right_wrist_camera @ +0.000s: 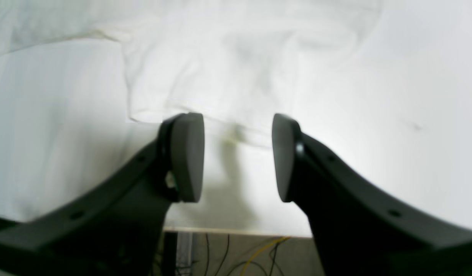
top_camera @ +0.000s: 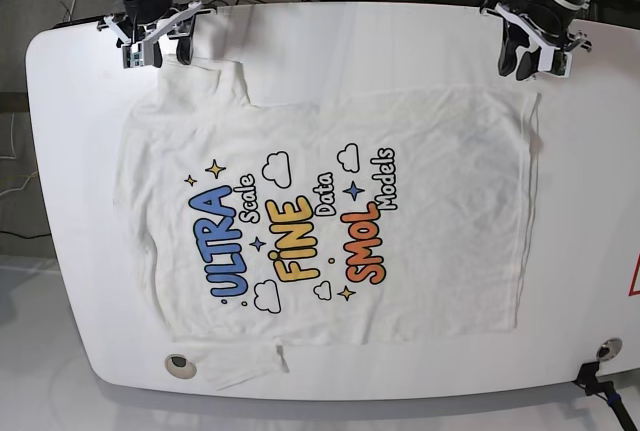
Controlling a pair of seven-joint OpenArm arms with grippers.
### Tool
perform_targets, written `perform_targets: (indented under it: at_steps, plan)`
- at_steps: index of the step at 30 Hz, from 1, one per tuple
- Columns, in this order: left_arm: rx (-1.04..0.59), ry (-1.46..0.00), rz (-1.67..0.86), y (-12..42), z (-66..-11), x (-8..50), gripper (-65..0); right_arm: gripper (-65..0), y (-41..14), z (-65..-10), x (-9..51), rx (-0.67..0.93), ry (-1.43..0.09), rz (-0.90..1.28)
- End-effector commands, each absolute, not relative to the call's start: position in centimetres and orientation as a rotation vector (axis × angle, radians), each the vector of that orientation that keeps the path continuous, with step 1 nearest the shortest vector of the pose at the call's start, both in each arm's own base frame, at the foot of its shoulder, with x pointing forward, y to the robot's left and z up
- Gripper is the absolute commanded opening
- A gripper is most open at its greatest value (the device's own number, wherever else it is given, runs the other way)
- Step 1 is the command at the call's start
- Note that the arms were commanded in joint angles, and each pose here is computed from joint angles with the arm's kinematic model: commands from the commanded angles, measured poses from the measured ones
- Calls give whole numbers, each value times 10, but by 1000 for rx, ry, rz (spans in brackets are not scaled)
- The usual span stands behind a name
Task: Fold the T-shirt properly
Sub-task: 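Move both grippers down to the shirt's shoulders beside the collar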
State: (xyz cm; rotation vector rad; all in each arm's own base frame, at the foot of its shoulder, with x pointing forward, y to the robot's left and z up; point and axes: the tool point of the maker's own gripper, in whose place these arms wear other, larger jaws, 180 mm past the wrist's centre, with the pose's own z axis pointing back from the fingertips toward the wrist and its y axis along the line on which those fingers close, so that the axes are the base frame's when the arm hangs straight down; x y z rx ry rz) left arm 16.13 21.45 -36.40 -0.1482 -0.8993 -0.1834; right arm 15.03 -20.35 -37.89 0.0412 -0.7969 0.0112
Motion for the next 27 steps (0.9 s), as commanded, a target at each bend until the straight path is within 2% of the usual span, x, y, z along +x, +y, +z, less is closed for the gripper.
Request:
perform_targets:
  at_steps: [1,11,27]
  plan:
    - [-153,-909,-185,218,-360,164,-488,-367,-211,-367,162,25,-845,18]
    - [-149,-821,-111,239,-378,162,-497,-365,-243,-367,177,-42,-870,-42]
    - [-115,-831,-48,262,-375,169,-471,-365,-243,-379,178,-34,-844,-99]
